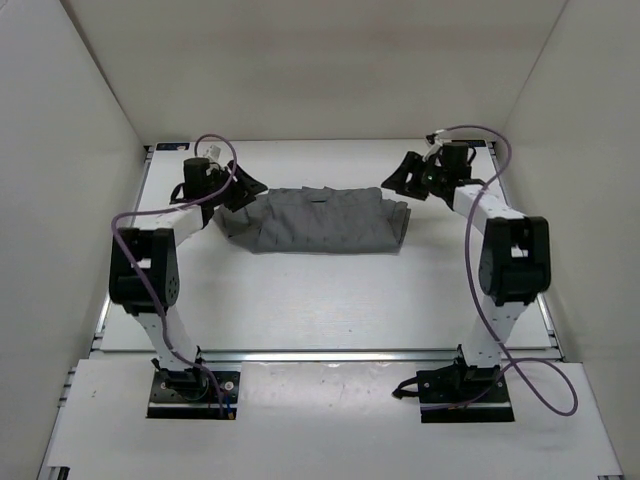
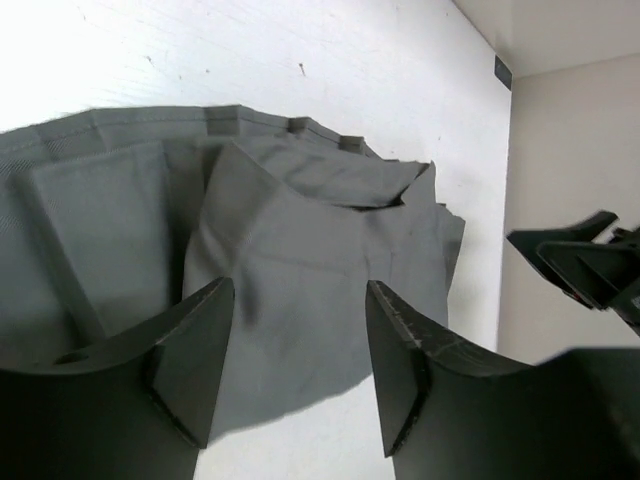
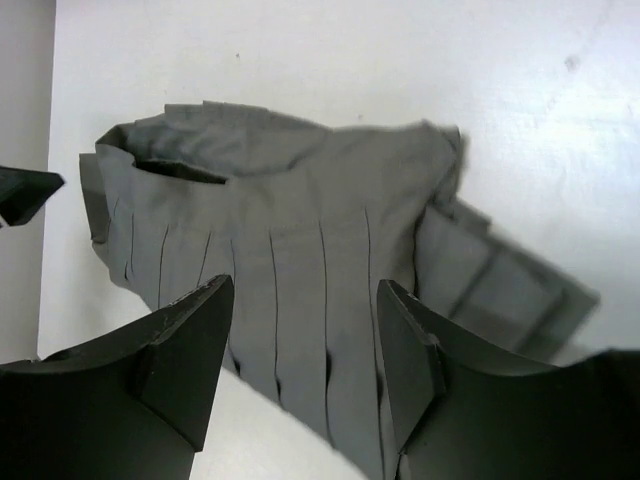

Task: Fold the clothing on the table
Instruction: Fold the skirt

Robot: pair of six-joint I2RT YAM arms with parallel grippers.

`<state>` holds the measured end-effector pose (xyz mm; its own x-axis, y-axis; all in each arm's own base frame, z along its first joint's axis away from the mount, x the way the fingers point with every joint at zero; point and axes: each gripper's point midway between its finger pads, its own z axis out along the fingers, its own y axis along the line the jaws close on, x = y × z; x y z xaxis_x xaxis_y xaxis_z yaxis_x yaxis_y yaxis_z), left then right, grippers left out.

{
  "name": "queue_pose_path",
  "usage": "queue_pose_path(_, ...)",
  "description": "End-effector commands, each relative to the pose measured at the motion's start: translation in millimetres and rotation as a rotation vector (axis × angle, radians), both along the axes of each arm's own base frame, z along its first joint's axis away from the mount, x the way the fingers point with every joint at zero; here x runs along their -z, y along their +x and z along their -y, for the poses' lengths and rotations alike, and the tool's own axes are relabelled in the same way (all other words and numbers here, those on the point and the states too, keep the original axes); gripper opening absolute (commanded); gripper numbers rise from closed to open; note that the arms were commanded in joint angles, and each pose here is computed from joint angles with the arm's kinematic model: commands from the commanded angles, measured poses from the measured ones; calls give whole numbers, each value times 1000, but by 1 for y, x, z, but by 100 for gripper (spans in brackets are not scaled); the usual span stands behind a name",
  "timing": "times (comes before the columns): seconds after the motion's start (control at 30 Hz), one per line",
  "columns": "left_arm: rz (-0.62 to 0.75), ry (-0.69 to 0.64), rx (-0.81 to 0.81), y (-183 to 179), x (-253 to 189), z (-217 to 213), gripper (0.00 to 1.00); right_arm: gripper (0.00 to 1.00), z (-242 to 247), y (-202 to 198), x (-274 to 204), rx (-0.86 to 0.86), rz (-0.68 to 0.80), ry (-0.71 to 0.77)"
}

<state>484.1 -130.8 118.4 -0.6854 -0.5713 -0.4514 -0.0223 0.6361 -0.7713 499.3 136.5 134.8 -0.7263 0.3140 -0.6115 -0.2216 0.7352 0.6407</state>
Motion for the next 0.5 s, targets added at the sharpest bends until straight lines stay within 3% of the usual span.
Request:
queue_pose_path(0.0,78,128,7,-30,-28,-11,66,56,27,-19,-32,80,101,-48)
queue_pose_path(0.2,-6,219,-51,-89,15,-27,66,56,31,-95,15,177,19,-12)
queue_pose_path(0.47,-91,227,-96,-121,66,-27,61,54,12,-130,52,230,-37,66)
